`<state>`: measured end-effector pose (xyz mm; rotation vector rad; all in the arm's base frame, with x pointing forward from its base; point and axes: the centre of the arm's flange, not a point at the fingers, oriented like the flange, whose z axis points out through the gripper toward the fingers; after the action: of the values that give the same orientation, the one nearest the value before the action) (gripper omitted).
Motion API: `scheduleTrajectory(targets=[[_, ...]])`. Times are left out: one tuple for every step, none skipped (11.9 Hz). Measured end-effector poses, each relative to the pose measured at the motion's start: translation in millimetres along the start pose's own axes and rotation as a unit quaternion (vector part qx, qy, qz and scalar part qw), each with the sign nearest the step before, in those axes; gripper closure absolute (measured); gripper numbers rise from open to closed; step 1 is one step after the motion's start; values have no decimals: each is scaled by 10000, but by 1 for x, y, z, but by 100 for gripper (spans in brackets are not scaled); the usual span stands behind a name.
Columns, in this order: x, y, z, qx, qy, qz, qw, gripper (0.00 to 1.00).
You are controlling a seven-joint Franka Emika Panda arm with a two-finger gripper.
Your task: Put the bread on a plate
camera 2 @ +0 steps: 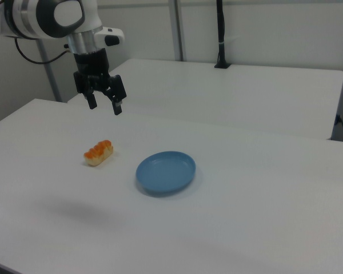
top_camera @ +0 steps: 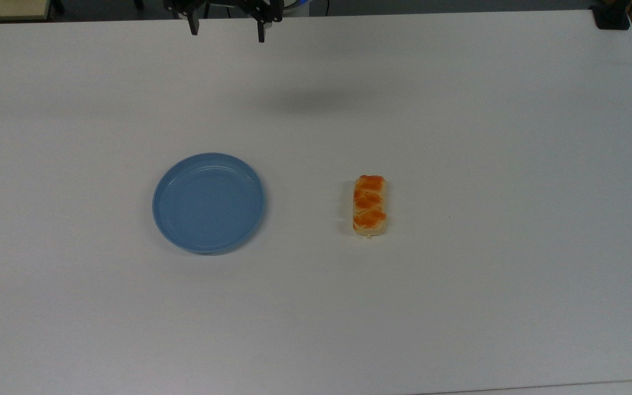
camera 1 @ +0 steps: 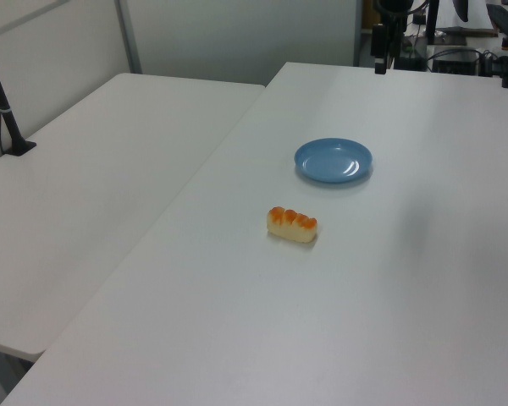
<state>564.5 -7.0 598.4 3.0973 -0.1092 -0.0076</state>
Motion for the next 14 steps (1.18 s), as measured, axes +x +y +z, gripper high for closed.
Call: scheduleTrajectory(targets=[[0, 3, 0, 0, -1, 23, 10000, 0], [1, 4, -3, 169, 63, 76, 9998, 0], [2, 8, -8, 259, 116, 130, 9995, 0], [3, 13, -12, 314, 160, 184, 9992, 0], [3, 16, -14, 325, 182, 203, 9991, 0], [3, 16, -14, 325, 183, 203, 9991, 0], [3, 15, -14, 326, 184, 201, 9991, 0], [3, 15, -14, 326, 184, 201, 9991, 0], [3, 15, -14, 326, 184, 201, 9991, 0], [3, 15, -14, 326, 184, 201, 9991, 0], [3, 15, -14, 326, 184, 201, 9991, 0], [3, 15, -14, 326, 184, 201, 9991, 0], [3, 15, -14, 331, 183, 201, 9991, 0], [3, 15, -14, 337, 183, 200, 9991, 0]])
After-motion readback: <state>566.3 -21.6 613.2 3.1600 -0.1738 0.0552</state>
